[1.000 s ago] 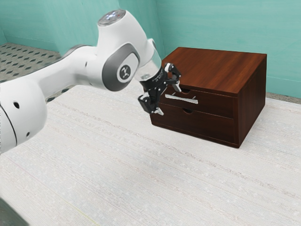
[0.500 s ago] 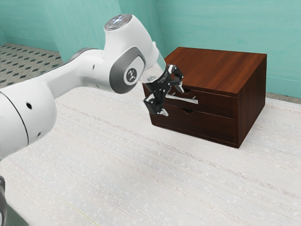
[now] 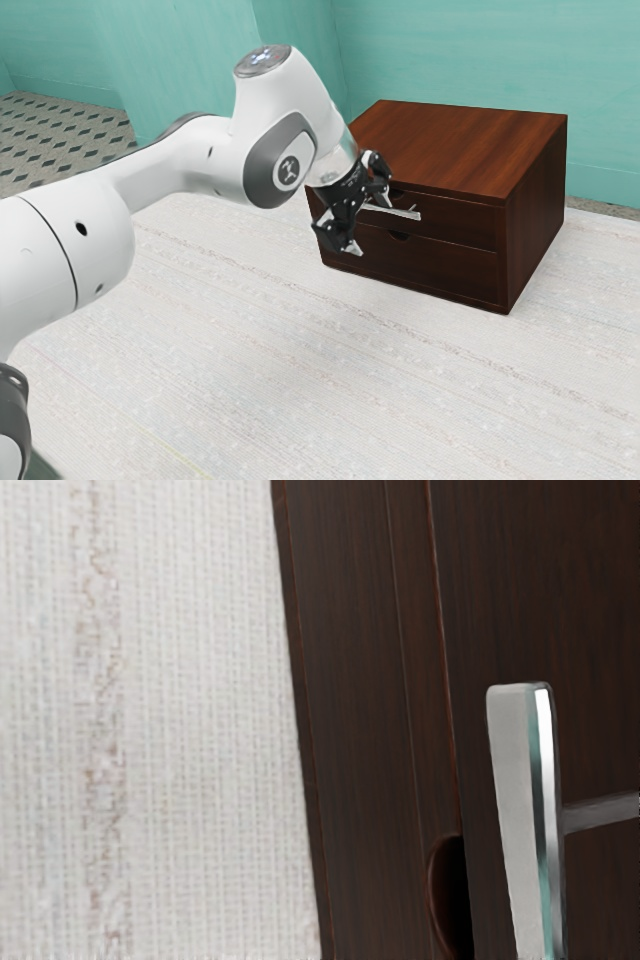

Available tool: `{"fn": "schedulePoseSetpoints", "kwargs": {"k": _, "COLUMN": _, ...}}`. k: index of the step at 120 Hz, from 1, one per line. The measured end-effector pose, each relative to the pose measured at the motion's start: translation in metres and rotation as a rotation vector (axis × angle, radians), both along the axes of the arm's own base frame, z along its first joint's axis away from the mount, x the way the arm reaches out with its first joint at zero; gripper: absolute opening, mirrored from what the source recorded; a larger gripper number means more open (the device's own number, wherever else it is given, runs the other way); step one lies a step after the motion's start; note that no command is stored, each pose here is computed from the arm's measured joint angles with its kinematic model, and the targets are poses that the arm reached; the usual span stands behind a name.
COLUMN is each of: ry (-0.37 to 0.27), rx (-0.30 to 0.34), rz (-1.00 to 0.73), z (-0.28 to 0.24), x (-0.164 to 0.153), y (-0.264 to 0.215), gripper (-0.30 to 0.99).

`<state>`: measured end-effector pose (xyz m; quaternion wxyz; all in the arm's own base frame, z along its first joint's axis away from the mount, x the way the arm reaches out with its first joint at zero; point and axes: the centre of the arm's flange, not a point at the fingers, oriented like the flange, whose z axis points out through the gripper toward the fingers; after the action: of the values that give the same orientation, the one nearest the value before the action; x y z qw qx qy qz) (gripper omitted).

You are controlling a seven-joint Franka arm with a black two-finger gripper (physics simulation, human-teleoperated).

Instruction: Pull the drawer handle with one arm to open the drawer

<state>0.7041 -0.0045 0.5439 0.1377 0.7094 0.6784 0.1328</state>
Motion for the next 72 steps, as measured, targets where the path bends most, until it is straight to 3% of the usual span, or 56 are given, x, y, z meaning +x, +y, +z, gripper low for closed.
{"fn": "schedulePoseSetpoints", "kwargs": {"k": 18, "ry": -0.006, "rx": -0.002, "rz": 0.004, "z": 0.003, "x": -0.001, "y": 0.000, "gripper": 0.54}}
{"fn": "schedulePoseSetpoints", "kwargs": {"k": 52, "ry": -0.008, "rx": -0.007, "rz": 0.006, "z": 0.011, "x": -0.004, "y": -0.002, "gripper": 0.11}}
{"fn": "schedulePoseSetpoints", "kwargs": {"k": 72, "ry": -0.002, "rx": -0.009, "rz": 0.009, "z": 0.014, "x": -0.007, "y": -0.001, "gripper": -0.02}}
